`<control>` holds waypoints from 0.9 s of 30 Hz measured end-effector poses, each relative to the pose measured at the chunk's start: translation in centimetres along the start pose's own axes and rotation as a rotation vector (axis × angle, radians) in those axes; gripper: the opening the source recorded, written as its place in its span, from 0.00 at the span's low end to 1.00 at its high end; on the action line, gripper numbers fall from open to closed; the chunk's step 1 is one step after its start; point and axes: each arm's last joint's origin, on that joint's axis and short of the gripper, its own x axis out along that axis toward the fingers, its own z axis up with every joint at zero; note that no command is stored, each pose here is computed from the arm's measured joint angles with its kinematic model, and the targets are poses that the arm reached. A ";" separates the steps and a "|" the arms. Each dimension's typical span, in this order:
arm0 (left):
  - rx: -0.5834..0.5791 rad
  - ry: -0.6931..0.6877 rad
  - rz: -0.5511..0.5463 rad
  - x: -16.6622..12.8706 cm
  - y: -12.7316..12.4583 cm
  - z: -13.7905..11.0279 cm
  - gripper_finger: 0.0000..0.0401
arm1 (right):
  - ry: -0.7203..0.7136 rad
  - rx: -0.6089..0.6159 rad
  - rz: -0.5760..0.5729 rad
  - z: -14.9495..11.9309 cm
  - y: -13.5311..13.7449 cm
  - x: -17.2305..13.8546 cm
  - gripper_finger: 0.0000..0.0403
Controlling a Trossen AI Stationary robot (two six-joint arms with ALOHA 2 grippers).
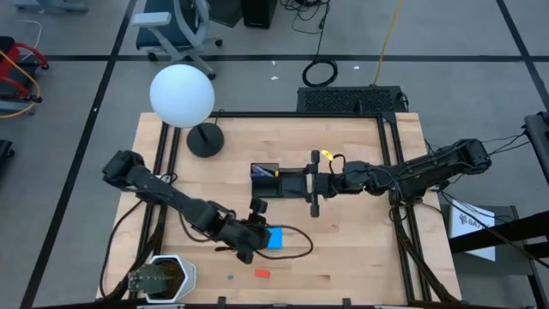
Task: Pick and place office supplies into organizer
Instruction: Put the blue sticky note into the desk organizer
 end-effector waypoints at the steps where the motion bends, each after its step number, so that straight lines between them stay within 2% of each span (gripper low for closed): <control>1: 0.012 0.024 0.004 0.4 -0.2 0.1 0.25 | 0.021 -0.017 -0.031 0.0 0.0 -0.2 0.42; 6: 0.039 0.072 0.033 1.9 -1.0 0.5 0.25 | 0.109 -0.071 -0.181 0.5 -0.4 -1.3 0.42; 9: 0.047 0.081 0.032 2.5 -1.5 0.6 0.25 | 0.114 -0.053 -0.225 1.2 -0.8 -2.2 0.42; 17: 0.049 0.101 0.025 4.5 -2.9 0.3 0.25 | 0.149 -0.007 -0.220 2.0 -1.4 -4.1 0.42; 21: 0.007 0.098 0.002 5.3 -3.8 0.2 0.25 | 0.153 0.001 -0.219 2.0 -1.4 -4.2 0.42; 27: 0.022 0.101 -0.021 6.6 -6.4 -0.2 0.25 | 0.154 0.001 -0.218 2.0 -1.5 -4.2 0.42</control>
